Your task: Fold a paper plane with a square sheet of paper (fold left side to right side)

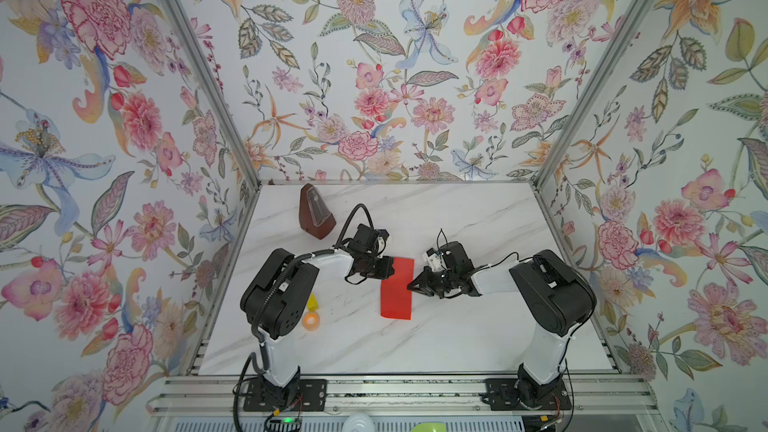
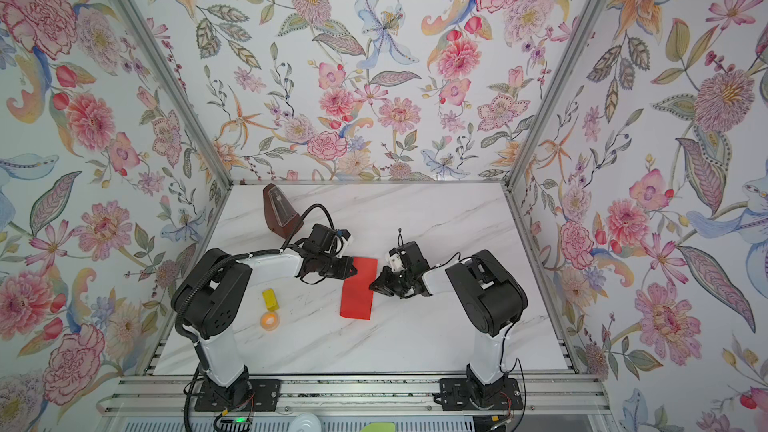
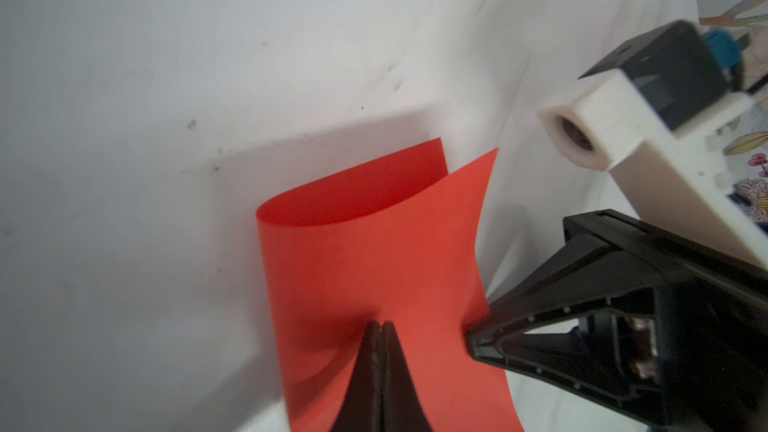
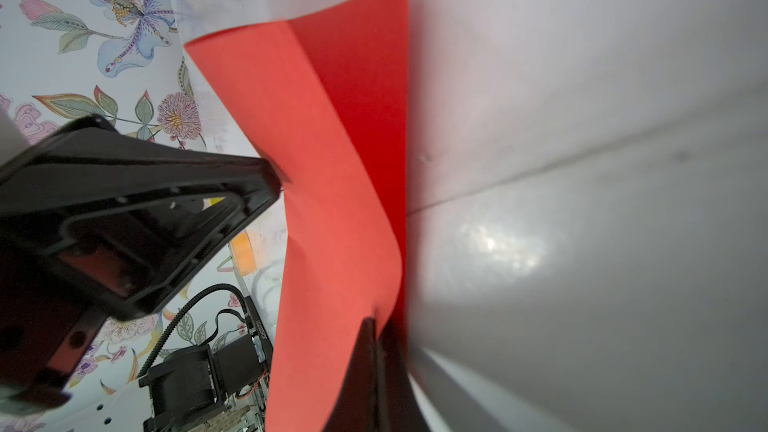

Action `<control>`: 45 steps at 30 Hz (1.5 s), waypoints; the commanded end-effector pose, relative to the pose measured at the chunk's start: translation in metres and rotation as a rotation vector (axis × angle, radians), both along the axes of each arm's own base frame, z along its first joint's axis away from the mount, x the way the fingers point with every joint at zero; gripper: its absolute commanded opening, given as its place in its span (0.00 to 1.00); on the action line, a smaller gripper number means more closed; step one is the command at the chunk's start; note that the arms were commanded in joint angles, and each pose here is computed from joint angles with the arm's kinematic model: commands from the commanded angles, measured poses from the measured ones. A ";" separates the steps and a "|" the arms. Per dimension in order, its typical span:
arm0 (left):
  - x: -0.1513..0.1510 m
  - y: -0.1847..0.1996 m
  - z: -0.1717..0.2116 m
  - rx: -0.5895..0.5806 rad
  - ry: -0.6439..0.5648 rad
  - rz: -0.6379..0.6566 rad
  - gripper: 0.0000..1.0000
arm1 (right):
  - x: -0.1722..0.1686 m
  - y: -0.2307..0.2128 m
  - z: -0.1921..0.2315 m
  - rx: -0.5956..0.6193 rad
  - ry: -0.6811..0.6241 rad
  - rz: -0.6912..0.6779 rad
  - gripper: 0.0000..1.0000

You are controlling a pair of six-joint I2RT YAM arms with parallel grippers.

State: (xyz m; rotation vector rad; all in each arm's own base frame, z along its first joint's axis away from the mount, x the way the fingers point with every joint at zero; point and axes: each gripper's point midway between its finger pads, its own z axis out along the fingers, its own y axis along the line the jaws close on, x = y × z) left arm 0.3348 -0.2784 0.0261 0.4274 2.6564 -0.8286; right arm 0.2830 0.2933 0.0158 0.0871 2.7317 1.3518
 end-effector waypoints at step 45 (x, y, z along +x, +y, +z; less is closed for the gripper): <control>0.021 0.064 -0.040 0.310 -0.001 0.118 0.00 | -0.021 -0.023 -0.035 -0.153 0.108 -0.018 0.00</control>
